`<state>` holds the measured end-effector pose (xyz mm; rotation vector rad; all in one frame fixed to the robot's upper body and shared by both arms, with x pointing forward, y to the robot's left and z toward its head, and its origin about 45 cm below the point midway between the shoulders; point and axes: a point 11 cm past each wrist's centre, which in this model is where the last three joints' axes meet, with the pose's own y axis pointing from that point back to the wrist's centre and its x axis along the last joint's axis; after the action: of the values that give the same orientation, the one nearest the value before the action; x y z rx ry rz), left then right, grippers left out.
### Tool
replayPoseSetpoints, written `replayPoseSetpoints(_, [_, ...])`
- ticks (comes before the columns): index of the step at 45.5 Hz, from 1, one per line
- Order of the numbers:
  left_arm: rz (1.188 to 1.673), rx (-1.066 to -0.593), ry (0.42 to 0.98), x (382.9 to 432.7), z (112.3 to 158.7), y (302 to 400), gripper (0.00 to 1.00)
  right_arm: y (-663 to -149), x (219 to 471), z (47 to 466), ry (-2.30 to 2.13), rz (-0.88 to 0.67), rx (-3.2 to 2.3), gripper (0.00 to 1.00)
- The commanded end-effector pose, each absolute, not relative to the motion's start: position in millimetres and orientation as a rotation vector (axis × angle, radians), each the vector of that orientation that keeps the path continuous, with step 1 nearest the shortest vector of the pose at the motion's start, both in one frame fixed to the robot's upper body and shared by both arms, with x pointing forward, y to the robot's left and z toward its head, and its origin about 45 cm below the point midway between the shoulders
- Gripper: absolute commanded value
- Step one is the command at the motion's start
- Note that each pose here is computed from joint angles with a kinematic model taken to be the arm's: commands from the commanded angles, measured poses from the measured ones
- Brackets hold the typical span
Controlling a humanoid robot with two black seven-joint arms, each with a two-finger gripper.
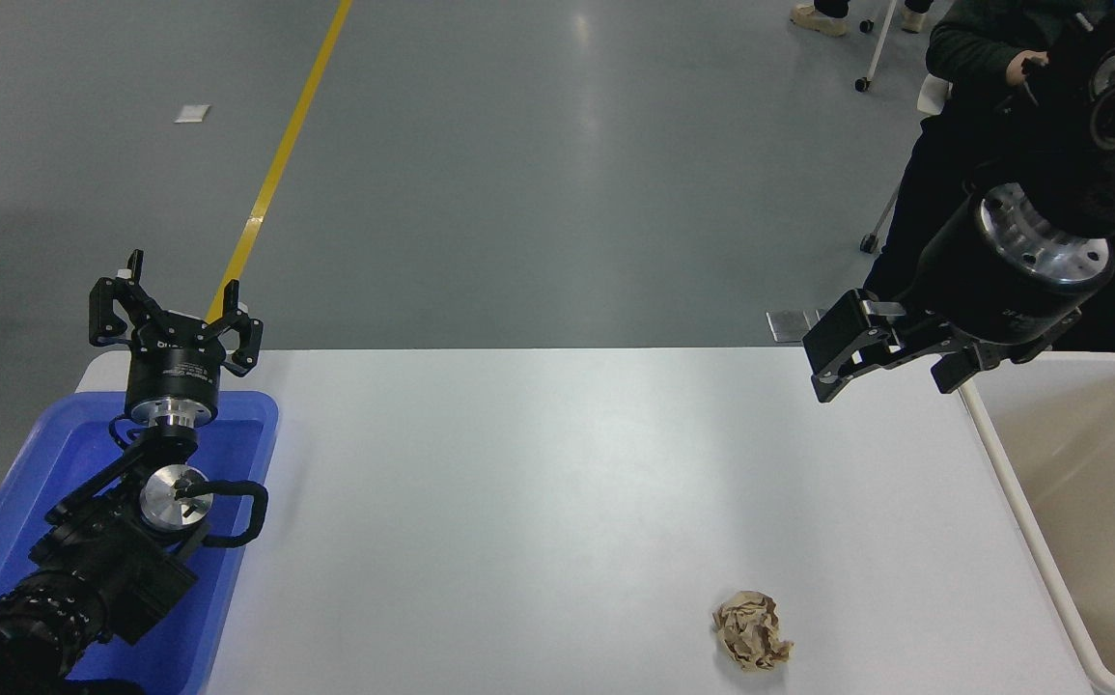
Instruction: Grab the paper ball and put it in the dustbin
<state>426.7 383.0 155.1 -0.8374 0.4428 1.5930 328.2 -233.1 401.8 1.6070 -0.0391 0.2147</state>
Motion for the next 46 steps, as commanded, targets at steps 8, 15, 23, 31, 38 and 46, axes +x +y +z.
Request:
replayPoseSetpoints(8, [1.593,-0.837,0.443,426.5,154.8,383.0,0.99,-234.7,328.1,403.9,-0.047,0.213,1.622,1.0])
replayPoseSetpoints(15, [1.593,-0.837,0.443,426.5,154.8,383.0,0.99,-235.0,328.1,404.0,-0.048,0.212,1.624,1.0])
replayPoseSetpoints(23, [1.593,-0.836,0.444,426.6,154.7,382.9,0.99,-235.5,327.8,403.4,-0.05,0.209,1.627,1.0])
replayPoseSetpoints(31, [1.592,-0.838,0.442,427.0,155.5,382.8,0.99,-237.4,328.3,402.6,-0.059,0.209,1.627,1.0])
replayPoseSetpoints(38, [1.593,-0.837,0.443,426.5,154.8,383.0,0.99,-239.8,327.5,389.7,-0.047,0.182,1.634,1.0])
replayPoseSetpoints(46, [1.593,-0.837,0.443,426.5,154.8,383.0,0.99,-247.8,329.0,348.8,-0.085,0.129,1.703,1.0])
